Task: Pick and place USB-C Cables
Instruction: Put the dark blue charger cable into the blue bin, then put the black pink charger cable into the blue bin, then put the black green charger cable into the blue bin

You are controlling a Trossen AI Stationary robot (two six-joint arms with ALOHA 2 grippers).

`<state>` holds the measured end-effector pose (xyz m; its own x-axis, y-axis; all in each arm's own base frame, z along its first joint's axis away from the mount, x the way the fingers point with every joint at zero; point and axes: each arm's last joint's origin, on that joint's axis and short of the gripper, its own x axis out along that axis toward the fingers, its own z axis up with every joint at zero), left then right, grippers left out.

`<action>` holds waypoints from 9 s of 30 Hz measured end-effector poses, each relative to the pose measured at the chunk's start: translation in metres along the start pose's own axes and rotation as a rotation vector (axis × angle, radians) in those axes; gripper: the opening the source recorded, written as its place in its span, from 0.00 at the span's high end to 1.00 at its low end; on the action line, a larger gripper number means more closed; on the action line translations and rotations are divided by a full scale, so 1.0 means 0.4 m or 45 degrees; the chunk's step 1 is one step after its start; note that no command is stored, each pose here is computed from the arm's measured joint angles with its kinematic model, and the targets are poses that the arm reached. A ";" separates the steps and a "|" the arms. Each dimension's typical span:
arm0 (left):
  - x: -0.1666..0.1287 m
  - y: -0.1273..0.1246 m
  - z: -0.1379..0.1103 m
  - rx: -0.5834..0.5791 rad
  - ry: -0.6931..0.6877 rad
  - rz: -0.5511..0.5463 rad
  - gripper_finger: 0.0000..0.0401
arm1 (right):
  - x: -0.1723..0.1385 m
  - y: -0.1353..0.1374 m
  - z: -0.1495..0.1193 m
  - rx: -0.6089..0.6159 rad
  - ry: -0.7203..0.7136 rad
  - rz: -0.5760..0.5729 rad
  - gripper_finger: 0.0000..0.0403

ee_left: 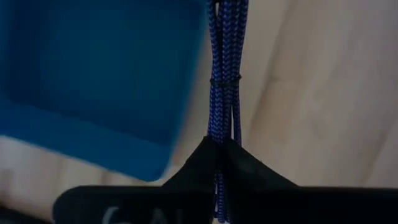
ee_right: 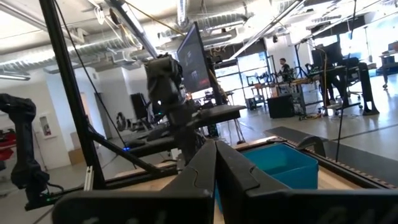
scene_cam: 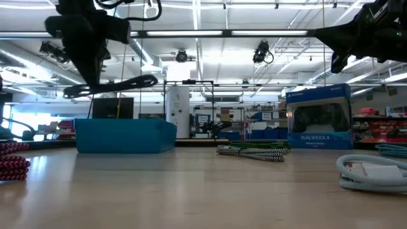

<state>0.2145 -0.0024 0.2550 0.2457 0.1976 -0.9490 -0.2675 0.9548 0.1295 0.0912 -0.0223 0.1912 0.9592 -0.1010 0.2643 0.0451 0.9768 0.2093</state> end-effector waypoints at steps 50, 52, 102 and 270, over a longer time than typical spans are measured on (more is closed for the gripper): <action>0.004 0.076 0.166 0.043 0.238 -0.208 0.48 | 0.000 0.002 -0.005 0.011 0.034 0.051 0.97; -0.003 0.031 0.160 0.101 0.240 -0.230 0.50 | 0.000 0.001 -0.009 0.038 0.059 0.044 0.97; 0.166 -0.588 -0.098 -0.294 0.200 -0.397 0.55 | -0.001 0.002 -0.014 0.111 0.095 0.078 0.97; 0.202 0.066 0.329 0.186 -1.203 -0.406 0.67 | 0.199 -0.054 0.099 -0.305 0.637 -0.746 0.66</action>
<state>0.3498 0.0680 0.2197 0.9409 -0.0375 -0.3366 0.0411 0.9991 0.0034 0.1554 -0.0591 0.2449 0.7700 -0.5680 -0.2905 0.5836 0.8111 -0.0390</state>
